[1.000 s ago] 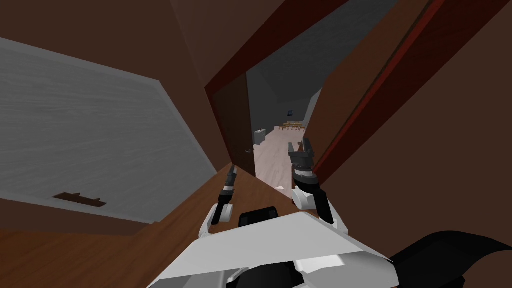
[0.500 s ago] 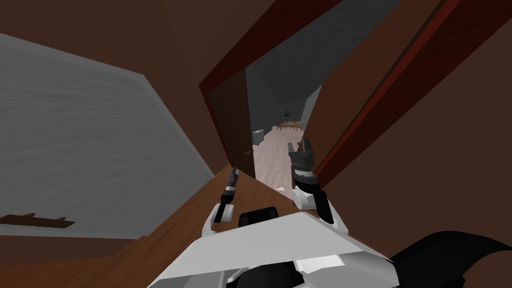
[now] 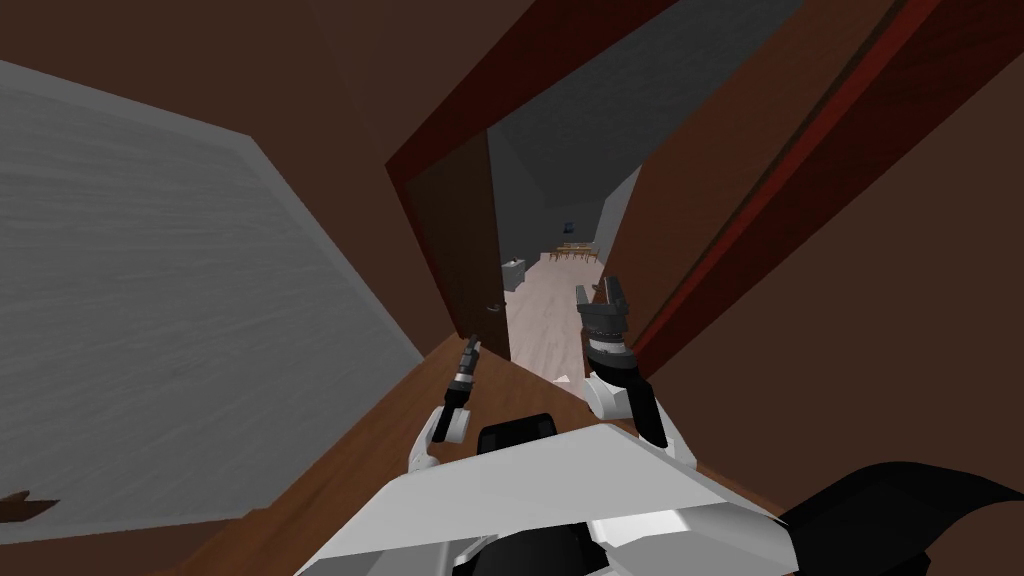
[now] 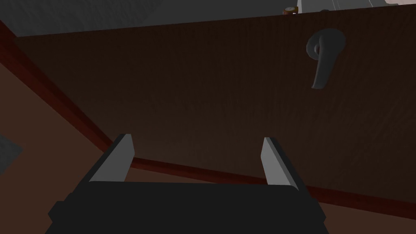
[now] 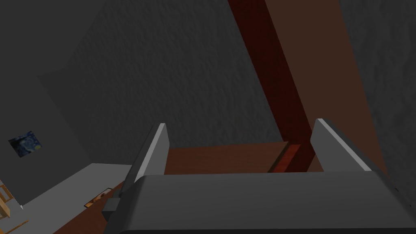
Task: Push the door open
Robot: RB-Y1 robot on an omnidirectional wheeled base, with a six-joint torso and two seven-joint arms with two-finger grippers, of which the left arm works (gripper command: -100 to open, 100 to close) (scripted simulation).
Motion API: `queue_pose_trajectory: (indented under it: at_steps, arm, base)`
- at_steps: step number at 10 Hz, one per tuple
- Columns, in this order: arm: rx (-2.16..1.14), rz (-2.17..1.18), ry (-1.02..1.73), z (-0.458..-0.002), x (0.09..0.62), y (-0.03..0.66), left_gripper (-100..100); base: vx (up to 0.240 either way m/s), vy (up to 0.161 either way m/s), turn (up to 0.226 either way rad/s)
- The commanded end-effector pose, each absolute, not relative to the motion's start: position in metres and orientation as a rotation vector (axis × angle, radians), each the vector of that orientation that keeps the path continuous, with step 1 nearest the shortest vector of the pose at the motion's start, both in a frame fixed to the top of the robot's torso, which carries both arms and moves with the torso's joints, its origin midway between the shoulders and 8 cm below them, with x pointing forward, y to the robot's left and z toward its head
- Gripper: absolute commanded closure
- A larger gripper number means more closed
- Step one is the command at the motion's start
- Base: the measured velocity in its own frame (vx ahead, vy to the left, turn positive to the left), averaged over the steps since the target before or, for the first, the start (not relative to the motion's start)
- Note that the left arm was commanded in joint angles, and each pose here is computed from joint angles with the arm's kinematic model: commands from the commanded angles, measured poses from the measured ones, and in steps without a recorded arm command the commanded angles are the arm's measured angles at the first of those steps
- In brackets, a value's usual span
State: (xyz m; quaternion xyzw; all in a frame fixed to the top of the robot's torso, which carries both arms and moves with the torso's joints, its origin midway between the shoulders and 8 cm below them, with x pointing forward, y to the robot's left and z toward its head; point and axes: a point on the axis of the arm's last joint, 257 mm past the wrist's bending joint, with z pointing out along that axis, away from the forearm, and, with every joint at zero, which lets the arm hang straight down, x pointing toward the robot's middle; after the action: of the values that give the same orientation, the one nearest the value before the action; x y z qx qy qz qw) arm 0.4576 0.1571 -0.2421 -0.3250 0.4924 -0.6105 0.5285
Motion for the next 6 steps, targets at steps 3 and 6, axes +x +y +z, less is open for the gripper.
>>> queue_pose_trajectory:
  at_steps: [3,6]
  arm:
    - [-0.805,-1.468,1.217,-0.264,0.461,0.152,-100]
    - [-0.828,-1.475,1.248,-0.280,0.463,0.148,-100]
  base:
    - [0.082,0.056,-0.078]
    - [0.078,0.060,-0.080]
